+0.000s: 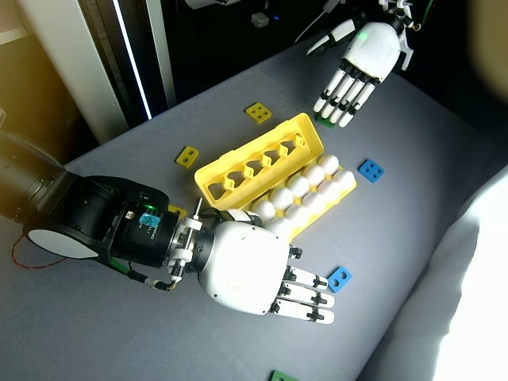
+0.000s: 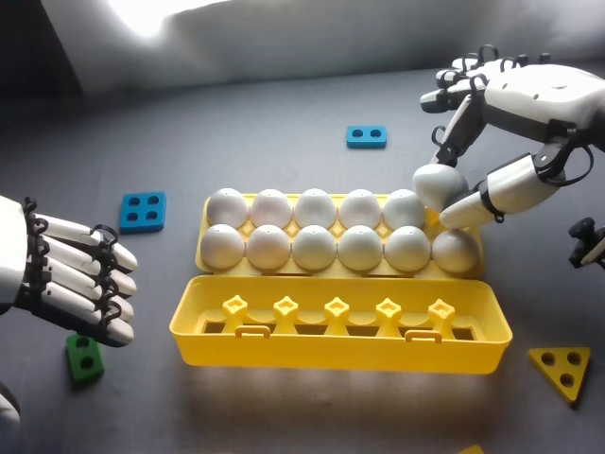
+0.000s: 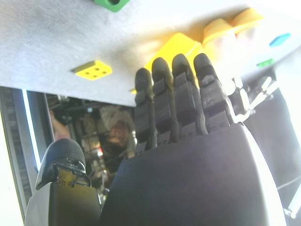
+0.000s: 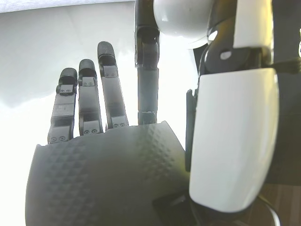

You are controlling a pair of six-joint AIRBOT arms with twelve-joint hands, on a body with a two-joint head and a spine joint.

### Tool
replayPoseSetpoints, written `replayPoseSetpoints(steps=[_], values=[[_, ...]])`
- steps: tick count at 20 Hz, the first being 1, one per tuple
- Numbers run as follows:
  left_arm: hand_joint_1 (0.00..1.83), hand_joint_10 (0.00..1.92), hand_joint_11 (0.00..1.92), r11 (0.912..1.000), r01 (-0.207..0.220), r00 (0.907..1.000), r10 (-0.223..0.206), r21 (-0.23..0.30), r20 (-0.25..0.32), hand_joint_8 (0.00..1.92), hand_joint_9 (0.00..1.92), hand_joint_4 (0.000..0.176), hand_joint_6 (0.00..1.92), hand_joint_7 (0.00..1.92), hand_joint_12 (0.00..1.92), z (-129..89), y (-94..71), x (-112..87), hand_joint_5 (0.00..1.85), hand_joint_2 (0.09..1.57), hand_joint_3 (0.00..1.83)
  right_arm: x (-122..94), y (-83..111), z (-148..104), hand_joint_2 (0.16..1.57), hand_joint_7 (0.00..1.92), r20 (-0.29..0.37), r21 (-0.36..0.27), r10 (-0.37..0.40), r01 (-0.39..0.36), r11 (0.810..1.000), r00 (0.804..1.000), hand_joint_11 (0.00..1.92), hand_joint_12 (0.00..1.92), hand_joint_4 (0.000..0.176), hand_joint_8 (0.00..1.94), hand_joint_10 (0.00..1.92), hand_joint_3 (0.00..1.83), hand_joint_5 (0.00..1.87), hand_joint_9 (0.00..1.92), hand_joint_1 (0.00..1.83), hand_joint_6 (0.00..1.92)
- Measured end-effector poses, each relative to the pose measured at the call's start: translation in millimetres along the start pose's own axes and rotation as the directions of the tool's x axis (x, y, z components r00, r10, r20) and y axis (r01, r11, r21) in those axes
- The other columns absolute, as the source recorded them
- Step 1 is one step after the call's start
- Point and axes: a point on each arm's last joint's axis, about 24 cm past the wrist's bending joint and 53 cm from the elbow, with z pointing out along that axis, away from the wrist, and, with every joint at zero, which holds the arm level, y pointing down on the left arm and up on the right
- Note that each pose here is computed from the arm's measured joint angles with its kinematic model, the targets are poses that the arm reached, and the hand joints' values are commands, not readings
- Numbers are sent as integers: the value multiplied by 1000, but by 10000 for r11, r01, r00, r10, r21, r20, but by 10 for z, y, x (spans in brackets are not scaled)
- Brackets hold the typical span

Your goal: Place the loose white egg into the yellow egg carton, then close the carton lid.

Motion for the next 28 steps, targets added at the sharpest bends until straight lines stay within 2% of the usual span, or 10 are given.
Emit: replayPoseSetpoints(steps=[7,8,9,11,13,15,20,24,25,28], values=[[0,1,0,10000,-1,10000,1,0,-1,1,216,0,1,319,265,0,0,0,353,1104,0,1,-1,0,997,324,-2,3,0,0,10000,10000,0,0,176,0,0,0,1251,75,1083,501],[0,3,0,10000,-1,10000,1,0,-1,4,223,0,3,325,268,0,0,0,357,1100,0,1,-1,0,914,314,-2,3,0,0,10000,10000,0,0,104,1,0,0,1114,72,967,202],[0,1,0,10000,-1,10000,1,0,-1,2,219,0,1,325,253,0,0,0,356,1098,0,2,-1,0,885,318,-7,4,-11,11,10000,10000,0,0,84,0,0,0,1103,73,937,74],[0,0,0,10000,5,10000,-5,9,3,3,218,0,1,328,248,5,-4,0,356,1101,0,15,-15,-2,873,314,-52,56,-14,14,10000,10000,0,0,92,0,2,0,1070,78,904,22],[0,0,0,10000,5,10000,-5,37,-11,1,211,0,2,324,248,11,-14,5,358,1101,0,28,-28,-6,869,303,-80,87,-10,11,10000,10000,0,0,129,0,0,0,1034,74,889,3],[0,3,0,10000,2,10000,-2,32,-17,2,232,0,2,347,329,11,-13,6,371,1104,0,31,-29,-6,867,310,-92,92,-35,36,10000,10000,0,0,132,3,4,0,998,85,877,0],[0,2,0,10000,4,10000,-4,36,-14,7,213,0,5,338,249,11,-14,6,372,1104,0,44,-41,-7,844,301,-142,132,-89,91,9999,9999,0,0,151,0,6,0,864,98,785,0],[0,4,0,10000,4,10000,-4,36,-14,4,228,0,4,348,296,11,-14,6,381,1098,0,46,-41,-7,828,291,-152,134,-103,105,9999,9998,0,0,150,0,4,0,852,95,789,0],[0,1,0,10000,4,10000,-4,36,-14,1,224,0,0,337,293,11,-14,6,364,1096,0,46,-41,-7,831,268,-152,134,-103,105,9999,9998,0,0,156,0,0,0,785,87,756,0],[0,4,0,10000,4,10000,-4,36,-14,3,232,0,4,341,315,11,-14,6,366,1090,0,45,-43,-8,823,207,-153,138,-154,156,9998,9998,0,0,153,0,0,0,548,54,671,0]])
